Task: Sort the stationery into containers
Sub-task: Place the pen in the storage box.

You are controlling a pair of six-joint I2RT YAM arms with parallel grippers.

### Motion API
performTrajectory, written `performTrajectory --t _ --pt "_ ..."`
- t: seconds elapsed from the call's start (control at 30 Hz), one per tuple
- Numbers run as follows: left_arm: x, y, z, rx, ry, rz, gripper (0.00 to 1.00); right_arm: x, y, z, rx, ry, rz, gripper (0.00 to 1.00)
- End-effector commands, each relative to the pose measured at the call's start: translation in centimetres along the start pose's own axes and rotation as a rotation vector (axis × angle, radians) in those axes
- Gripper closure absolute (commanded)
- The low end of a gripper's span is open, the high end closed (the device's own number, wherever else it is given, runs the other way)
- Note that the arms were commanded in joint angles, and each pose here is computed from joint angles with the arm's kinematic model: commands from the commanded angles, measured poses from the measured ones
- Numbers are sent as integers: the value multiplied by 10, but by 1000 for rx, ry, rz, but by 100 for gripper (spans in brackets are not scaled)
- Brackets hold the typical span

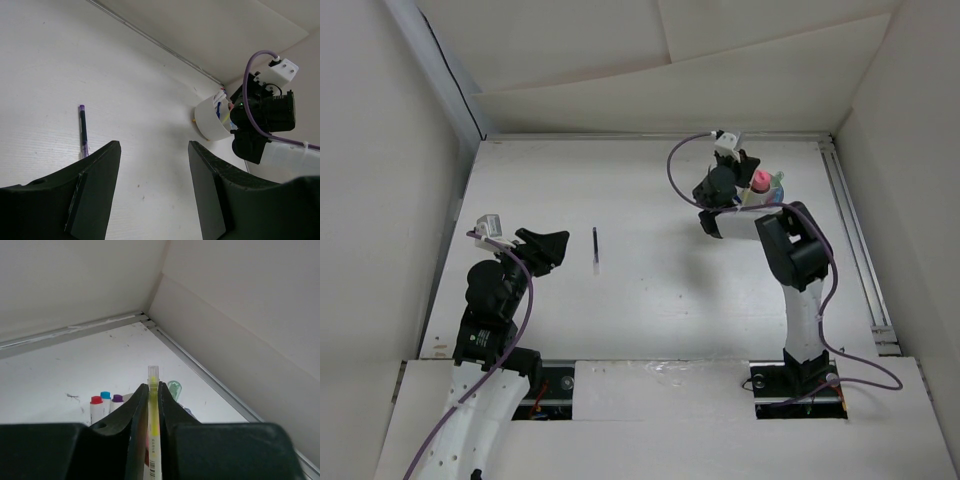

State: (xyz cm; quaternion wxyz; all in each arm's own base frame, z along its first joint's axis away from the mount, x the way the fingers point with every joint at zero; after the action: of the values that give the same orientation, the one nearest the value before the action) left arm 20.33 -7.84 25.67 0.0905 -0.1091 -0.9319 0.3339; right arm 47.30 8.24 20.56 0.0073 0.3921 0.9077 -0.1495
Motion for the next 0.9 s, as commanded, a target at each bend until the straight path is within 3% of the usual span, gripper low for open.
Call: performTrajectory --t 0.0,0.03,0.17,0.27,0.73,0.8,0.87 --pt "-2 -7 -6 -7 -34 41 47 10 -4 -14 -119 -15 35 83" --pt "-2 -7 -6 -7 -34 41 47 14 -3 -14 -110 -11 32 74" --pt "-2 -7 -6 -7 -34 41 47 22 -2 -21 -138 -14 25 57" --pt "-2 -7 -6 -7 -34 41 47 30 -7 -40 -173 -26 8 49" --pt "1 -8 -8 -7 -34 41 47 94 7 -88 -234 -29 -136 39" --pt "0 -7 -8 -7 -40 34 47 116 18 -88 -207 -21 -200 39" --pt "2 -7 -8 -7 -40 34 47 136 28 -88 -203 -2 -284 46"
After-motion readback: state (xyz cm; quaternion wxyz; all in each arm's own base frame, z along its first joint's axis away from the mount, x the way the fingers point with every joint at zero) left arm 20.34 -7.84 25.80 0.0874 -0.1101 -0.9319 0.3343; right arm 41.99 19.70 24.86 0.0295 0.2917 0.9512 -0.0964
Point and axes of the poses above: each gripper's point midway between its finger pads, its own x axis back along the fingers, its own y axis along the line the jaws close on, z = x × y, the point moved 4 cm from there along x, back along the fingers, and after that the axes turned 3 degrees about -x, right-handed, at the moved point
